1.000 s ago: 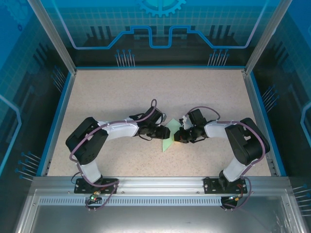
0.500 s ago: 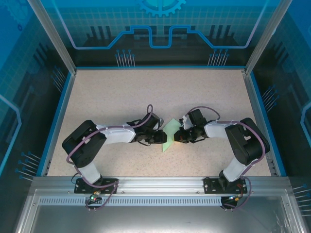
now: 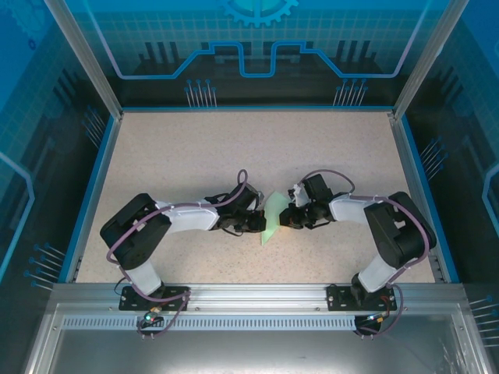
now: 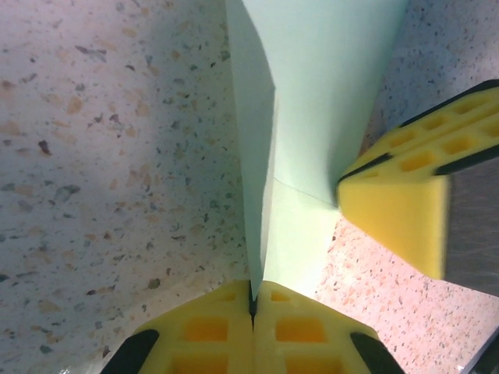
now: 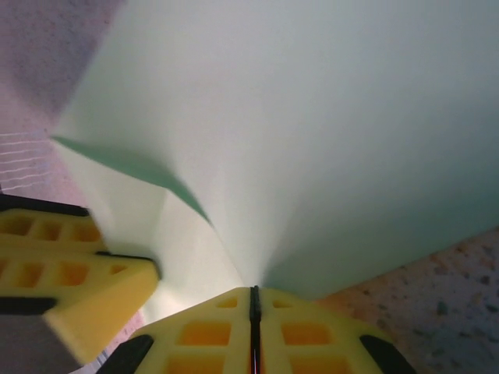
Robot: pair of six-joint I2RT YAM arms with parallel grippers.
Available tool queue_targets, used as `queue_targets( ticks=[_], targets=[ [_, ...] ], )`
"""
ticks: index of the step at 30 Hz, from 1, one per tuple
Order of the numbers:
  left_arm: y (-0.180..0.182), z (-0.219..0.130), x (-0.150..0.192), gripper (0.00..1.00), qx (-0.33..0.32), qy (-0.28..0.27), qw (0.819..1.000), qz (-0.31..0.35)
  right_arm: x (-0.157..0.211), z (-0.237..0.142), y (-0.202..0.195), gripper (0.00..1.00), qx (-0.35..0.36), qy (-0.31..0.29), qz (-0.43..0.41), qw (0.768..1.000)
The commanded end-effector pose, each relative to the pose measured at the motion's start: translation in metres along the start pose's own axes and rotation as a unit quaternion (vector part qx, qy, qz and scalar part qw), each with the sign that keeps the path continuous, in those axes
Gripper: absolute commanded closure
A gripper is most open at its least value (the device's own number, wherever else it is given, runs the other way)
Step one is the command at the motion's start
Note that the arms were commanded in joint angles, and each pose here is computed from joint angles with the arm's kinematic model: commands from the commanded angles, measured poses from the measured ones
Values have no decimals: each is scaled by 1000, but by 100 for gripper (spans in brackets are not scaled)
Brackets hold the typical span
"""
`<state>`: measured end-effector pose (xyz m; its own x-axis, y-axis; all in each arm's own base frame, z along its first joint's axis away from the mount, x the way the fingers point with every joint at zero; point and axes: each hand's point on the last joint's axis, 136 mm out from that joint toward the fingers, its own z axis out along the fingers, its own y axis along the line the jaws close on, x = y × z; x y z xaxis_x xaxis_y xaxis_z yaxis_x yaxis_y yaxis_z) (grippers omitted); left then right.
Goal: Fold a paper plane with a square sheet of paper (pick it up from the middle)
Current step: Fold the wing for the fifth time at the center of the table.
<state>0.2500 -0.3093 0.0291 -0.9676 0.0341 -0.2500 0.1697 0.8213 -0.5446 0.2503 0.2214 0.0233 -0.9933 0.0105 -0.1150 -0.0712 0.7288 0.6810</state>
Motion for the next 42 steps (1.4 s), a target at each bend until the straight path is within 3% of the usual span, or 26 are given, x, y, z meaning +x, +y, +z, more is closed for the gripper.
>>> queue_targets(
  ticks=[1, 12, 26, 34, 42],
  targets=[
    [-2, -2, -3, 97, -13, -1, 1000, 18, -2, -14, 11, 90, -13, -11, 4, 1000],
    [-4, -1, -6, 97, -21, -1, 999, 34, 5, 5, 23, 90, -49, 6, 14, 999],
    [-1, 2, -3, 96, -71, 7, 995, 75, 20, 27, -10, 91, 21, 33, 17, 999],
    [-4, 7, -1, 95, -103, 14, 989, 102, 21, 27, -13, 91, 25, 34, 19, 999],
    [-15, 7, 2, 94, -90, 14, 989, 118, 23, 31, -15, 91, 17, 35, 27, 999]
  ],
)
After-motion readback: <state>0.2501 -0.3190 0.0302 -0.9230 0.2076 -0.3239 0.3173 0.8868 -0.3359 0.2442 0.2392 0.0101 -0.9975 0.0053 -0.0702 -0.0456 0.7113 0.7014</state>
